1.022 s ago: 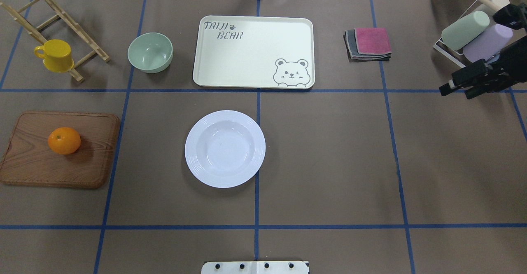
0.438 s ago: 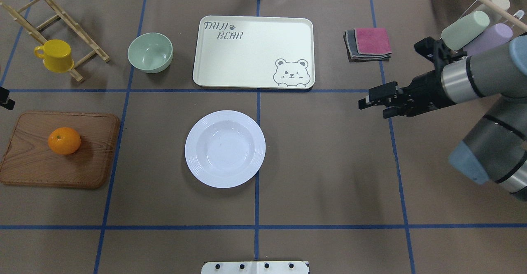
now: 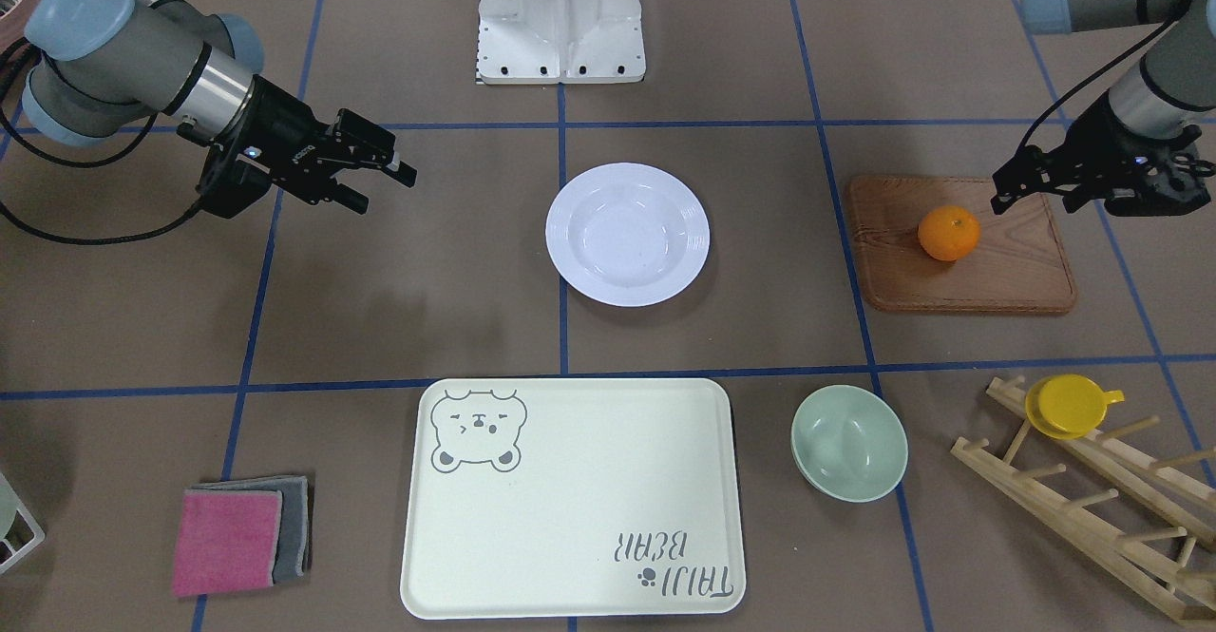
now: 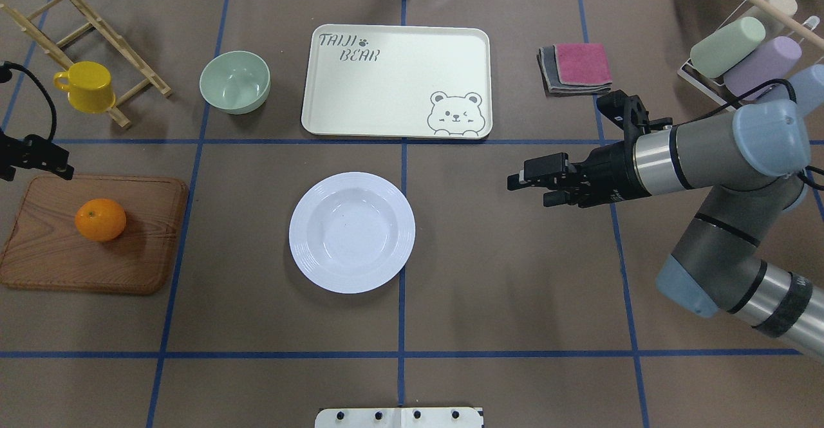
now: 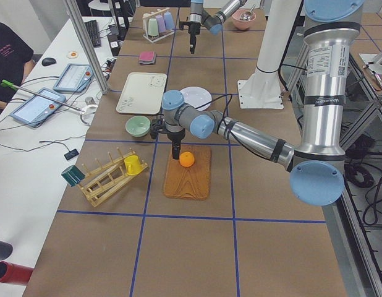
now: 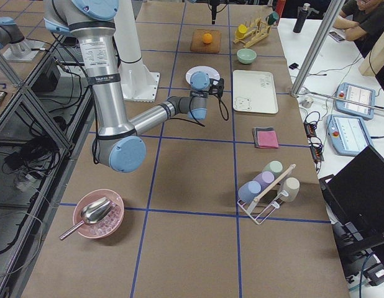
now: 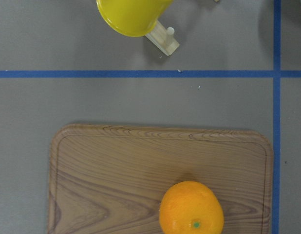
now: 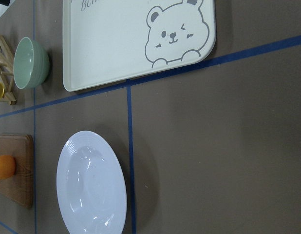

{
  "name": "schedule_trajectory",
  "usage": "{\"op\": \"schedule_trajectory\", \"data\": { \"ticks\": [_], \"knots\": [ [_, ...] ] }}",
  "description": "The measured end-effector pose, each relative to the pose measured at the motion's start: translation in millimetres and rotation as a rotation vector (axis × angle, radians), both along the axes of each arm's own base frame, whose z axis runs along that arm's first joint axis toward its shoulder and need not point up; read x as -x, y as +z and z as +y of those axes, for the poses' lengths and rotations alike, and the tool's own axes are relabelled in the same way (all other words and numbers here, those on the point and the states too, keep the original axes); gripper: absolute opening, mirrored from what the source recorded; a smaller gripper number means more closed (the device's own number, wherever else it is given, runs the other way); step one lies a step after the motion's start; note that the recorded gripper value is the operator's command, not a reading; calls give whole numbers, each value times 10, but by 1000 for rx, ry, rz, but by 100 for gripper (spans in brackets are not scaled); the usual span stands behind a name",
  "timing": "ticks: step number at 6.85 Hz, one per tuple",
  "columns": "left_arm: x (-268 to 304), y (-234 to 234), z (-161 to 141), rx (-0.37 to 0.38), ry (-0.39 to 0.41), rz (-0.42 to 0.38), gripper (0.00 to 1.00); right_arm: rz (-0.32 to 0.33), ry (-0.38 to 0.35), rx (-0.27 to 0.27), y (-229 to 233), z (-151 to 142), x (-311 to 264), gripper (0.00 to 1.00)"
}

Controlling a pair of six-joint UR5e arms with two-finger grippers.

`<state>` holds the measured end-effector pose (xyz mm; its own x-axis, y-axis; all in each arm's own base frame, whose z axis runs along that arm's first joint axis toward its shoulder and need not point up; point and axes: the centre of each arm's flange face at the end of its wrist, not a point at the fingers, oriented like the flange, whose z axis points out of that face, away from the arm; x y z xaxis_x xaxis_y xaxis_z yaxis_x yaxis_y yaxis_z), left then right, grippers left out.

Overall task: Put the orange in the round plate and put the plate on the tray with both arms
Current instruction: 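Lower the left gripper onto the orange while the right gripper reaches toward the plate, then close the left gripper around the orange on the wooden board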

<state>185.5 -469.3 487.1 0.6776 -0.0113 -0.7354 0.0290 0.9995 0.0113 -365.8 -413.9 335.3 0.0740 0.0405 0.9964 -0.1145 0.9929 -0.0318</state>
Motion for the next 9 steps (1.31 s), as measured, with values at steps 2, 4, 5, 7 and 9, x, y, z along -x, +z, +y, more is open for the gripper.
{"op": "schedule_trajectory", "data": {
  "ticks": [2, 4, 5, 7, 9],
  "knots": [
    [-347, 289, -12, -12, -32, 19, 99, -8, 34, 4, -40, 139, 219, 100],
    [-459, 415, 2, -5, -44, 26, 98, -16, 52, 1, -87, 266, 362, 99],
    [-516, 447, 25, 13, -48, 25, 98, -18, 53, -1, -101, 302, 395, 99],
    [-648, 469, 96, 51, -55, 26, 98, -18, 56, -3, -106, 366, 468, 99],
    [-727, 468, 146, 73, -64, 33, 98, -17, 56, -3, -100, 399, 502, 99]
  ]
}}
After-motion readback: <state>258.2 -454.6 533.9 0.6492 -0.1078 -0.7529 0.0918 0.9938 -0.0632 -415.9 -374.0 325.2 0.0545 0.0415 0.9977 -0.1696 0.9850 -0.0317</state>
